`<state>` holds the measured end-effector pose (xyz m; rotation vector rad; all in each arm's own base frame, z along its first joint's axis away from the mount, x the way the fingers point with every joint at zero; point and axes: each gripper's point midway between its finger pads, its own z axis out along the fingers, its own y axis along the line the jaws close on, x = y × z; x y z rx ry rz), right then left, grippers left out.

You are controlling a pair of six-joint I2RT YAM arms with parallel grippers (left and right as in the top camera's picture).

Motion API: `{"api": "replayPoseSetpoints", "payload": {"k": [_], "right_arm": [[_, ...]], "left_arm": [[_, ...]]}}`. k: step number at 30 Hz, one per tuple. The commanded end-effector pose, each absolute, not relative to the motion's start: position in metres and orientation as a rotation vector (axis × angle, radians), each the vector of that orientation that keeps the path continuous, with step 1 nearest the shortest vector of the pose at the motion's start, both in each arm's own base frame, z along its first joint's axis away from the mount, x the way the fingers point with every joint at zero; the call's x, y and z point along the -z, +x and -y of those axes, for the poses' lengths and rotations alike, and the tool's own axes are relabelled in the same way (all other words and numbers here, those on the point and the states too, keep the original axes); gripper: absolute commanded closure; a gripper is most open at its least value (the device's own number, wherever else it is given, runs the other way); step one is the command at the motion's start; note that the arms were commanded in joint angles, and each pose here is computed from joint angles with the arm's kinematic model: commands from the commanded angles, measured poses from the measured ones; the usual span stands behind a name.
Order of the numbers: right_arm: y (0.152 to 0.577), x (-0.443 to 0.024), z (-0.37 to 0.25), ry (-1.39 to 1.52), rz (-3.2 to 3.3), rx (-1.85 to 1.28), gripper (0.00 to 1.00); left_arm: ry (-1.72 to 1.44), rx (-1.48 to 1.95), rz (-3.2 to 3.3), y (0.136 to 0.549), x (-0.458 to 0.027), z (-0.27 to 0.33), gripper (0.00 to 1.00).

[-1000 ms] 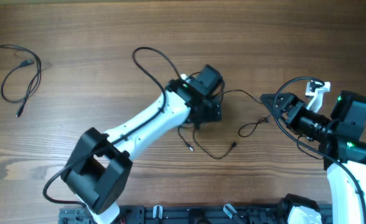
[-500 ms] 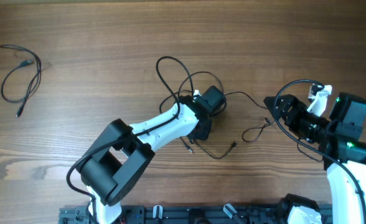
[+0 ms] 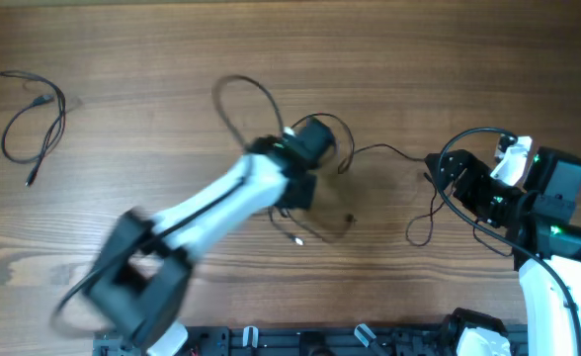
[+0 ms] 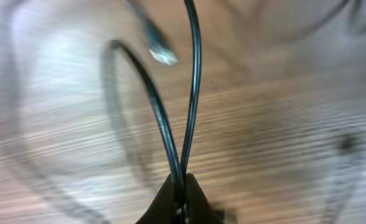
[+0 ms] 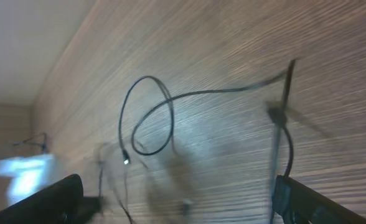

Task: Untangle cables
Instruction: 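Drag the grasped cable to the upper left with the left gripper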

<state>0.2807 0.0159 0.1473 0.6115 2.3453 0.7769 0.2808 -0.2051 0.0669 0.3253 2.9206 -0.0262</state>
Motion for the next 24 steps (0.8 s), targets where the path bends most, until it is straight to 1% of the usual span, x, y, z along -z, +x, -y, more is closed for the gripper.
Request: {"api": "replayPoseSetpoints", "payload": {"k": [1,4,7,9,11,13,15,17,19,20,22,24], "right_arm": [[0.282,-0.146,-0.006,0.623,-2.342,-0.684,0.00],[0.282,-0.144,-0.002,0.645,-2.342,-0.657,0.00],[0.282,-0.144,-0.001,0.688,-2.336,-0.666,0.00],[0.282,-0.143,0.001,0.709,-2.334,-0.660,0.00],[0.282,-0.143,0.001,0.709,-2.334,-0.660,0.00],[0.282,-0.143,0.001,0.711,-2.335,-0.660,0.00],[0.282,-0.140,0.001,0.718,-2.345,-0.661,0.00],[0.283,-0.134,0.001,0.733,-2.364,-0.665,0.00],[0.284,-0.125,0.001,0.773,-2.387,-0.675,0.00],[0.284,-0.122,0.002,0.799,-2.394,-0.678,0.00],[0.287,-0.112,0.003,0.853,-2.411,-0.693,0.00],[0.290,-0.102,0.004,0.892,-2.432,-0.702,0.00]], "left_arm": [[0.127,0.070,-2.643,0.313,-0.168,0.156,0.96],[0.000,0.088,-2.451,0.338,-0.221,0.107,0.96],[-0.099,0.043,-2.249,0.385,-0.257,0.056,0.96],[-0.142,0.053,-2.158,0.411,-0.269,0.036,0.96],[-0.169,0.068,-2.085,0.443,-0.270,0.014,0.96],[-0.185,0.017,-2.005,0.480,-0.263,-0.016,0.96],[-0.215,-0.049,-1.853,0.511,-0.278,-0.047,0.96],[-0.258,-0.088,-1.678,0.527,-0.314,-0.074,0.96],[-0.277,-0.111,-1.482,0.536,-0.366,-0.098,0.96],[-0.282,-0.119,-1.451,0.539,-0.377,-0.106,0.96],[-0.269,-0.118,-1.443,0.550,-0.383,-0.114,0.96],[-0.235,-0.081,-1.488,0.571,-0.365,-0.113,0.96]]}}
